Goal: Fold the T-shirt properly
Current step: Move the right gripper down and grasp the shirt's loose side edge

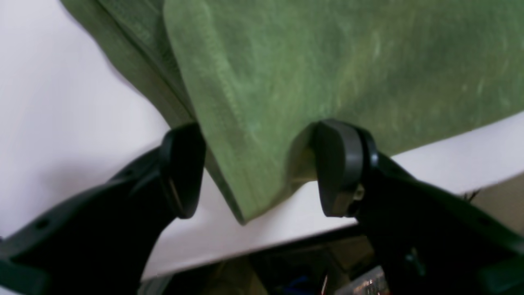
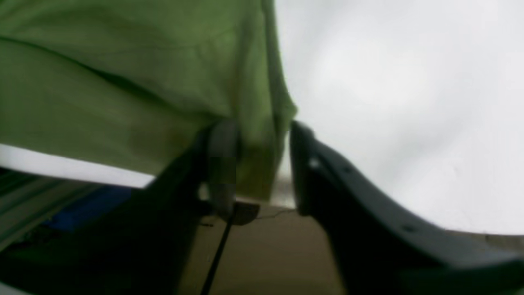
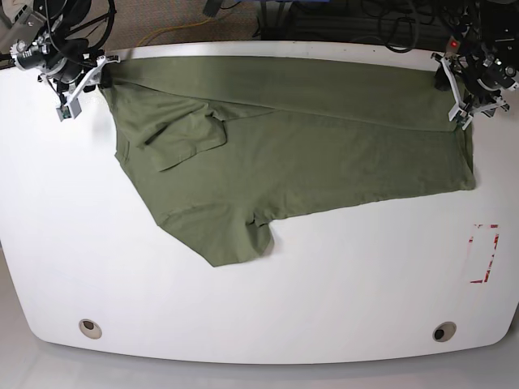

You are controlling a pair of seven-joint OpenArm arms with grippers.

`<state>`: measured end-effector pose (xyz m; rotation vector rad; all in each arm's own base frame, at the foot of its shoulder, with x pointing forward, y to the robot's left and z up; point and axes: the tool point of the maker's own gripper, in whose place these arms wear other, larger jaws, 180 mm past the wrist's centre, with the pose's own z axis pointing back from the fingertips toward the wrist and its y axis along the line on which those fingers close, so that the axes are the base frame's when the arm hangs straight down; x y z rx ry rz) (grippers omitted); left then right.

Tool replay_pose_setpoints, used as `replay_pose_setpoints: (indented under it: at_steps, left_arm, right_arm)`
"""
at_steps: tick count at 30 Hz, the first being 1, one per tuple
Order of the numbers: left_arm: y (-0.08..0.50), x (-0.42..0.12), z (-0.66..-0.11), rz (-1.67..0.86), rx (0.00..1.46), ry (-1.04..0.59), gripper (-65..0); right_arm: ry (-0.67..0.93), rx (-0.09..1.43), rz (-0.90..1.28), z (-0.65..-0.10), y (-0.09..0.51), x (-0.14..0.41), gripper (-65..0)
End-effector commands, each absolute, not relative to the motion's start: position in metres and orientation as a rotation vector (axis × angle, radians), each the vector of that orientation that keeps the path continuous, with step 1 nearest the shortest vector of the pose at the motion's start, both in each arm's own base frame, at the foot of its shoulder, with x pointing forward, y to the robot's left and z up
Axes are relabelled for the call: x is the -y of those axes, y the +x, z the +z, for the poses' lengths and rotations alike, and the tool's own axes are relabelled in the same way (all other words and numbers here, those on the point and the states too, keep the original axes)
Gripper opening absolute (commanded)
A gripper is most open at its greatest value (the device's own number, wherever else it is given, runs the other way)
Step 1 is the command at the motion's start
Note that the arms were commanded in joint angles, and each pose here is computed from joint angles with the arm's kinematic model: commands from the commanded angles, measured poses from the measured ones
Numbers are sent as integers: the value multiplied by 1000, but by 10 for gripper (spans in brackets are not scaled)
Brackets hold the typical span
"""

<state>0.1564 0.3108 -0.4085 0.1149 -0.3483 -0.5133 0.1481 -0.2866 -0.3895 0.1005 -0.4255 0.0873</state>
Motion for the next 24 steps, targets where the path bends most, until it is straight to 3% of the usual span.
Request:
replay_pose_setpoints:
  at_steps: [1, 3, 5, 9, 15, 24]
  left_arm:
    - [158, -322, -399, -535, 330, 171, -260]
    - [162, -320, -394, -547, 347, 180, -260]
    - [163, -319, -393, -550, 352, 182, -260]
    - [164, -319, -393, -550, 352, 180, -260]
    - [170, -317, -392, -554, 364, 185, -260]
    - [174, -318, -390, -553, 372, 190, -260]
  right_arm:
    - [59, 500, 135, -366, 163, 287, -304]
    - [40, 505, 156, -357, 167, 283, -212]
    - [32, 518, 167, -352, 173, 280, -176]
    - [42, 585, 176, -340, 201, 274, -184]
    - [137, 667, 324, -329, 252, 218, -182]
    - [300, 615, 394, -358, 294, 174, -184]
